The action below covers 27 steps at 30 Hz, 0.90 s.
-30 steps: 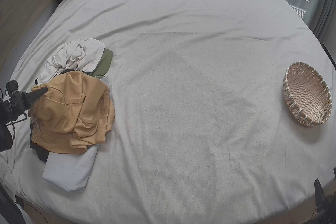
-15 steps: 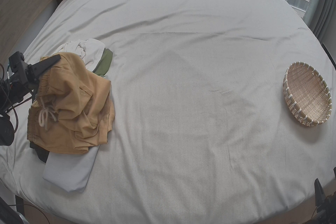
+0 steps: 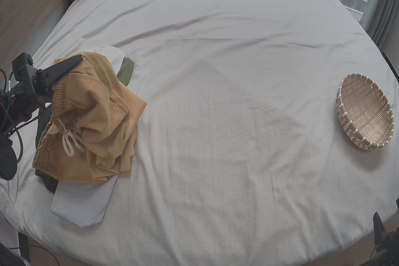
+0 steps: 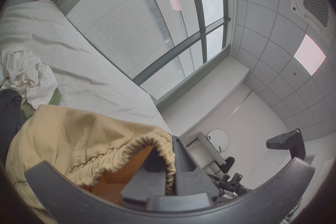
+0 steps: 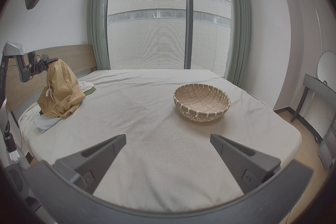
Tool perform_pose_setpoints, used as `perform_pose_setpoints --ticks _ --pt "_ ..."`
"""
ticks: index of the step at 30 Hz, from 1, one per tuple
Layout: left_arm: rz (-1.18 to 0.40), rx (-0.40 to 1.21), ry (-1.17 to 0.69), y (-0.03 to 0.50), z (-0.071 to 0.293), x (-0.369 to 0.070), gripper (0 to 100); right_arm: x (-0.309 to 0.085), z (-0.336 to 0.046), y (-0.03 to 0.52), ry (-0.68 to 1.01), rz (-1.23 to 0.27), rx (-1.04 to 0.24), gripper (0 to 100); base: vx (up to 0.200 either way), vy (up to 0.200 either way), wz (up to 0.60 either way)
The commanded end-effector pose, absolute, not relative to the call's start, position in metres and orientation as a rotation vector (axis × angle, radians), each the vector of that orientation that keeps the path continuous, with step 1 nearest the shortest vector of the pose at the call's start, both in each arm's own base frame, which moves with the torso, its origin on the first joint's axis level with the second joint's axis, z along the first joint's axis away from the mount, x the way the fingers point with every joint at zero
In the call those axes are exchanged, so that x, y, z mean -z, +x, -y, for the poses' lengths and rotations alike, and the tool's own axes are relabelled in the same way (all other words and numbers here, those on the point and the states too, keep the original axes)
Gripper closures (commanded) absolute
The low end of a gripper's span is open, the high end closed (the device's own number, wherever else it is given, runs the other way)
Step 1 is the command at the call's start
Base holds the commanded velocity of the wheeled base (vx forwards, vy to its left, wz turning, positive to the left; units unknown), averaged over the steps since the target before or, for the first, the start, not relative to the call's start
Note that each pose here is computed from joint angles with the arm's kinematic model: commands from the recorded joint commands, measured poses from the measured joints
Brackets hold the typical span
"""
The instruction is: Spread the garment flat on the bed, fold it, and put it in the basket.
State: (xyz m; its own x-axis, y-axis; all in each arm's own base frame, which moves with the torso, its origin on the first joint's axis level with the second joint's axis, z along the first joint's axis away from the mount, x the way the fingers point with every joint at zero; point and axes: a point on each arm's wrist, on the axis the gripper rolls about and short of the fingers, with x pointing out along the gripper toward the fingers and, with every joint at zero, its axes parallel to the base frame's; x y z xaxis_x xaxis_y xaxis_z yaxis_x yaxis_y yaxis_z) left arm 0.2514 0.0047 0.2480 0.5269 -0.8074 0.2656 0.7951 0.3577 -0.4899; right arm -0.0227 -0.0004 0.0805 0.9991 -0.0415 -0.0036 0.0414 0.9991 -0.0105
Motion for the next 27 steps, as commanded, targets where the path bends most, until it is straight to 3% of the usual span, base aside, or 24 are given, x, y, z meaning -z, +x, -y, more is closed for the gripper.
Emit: perform_pose_setpoints --ticks 1,8,27 --pt "-0.020 1.029 -0.604 0.254 0.008 -0.235 100 -0.075 0.000 -0.022 -0.011 -0.012 0.041 0 0.000 0.000 0.00" --pt "0.001 1.024 -0.568 0.252 0.042 -0.220 100 -0.075 0.000 -0.022 -0.012 -0.013 0.041 0 0.000 0.000 0.00" --pt "-0.010 1.091 -0.581 0.219 0.103 -0.238 100 -0.075 0.000 -0.022 -0.012 -0.013 0.041 0 0.000 0.000 0.00"
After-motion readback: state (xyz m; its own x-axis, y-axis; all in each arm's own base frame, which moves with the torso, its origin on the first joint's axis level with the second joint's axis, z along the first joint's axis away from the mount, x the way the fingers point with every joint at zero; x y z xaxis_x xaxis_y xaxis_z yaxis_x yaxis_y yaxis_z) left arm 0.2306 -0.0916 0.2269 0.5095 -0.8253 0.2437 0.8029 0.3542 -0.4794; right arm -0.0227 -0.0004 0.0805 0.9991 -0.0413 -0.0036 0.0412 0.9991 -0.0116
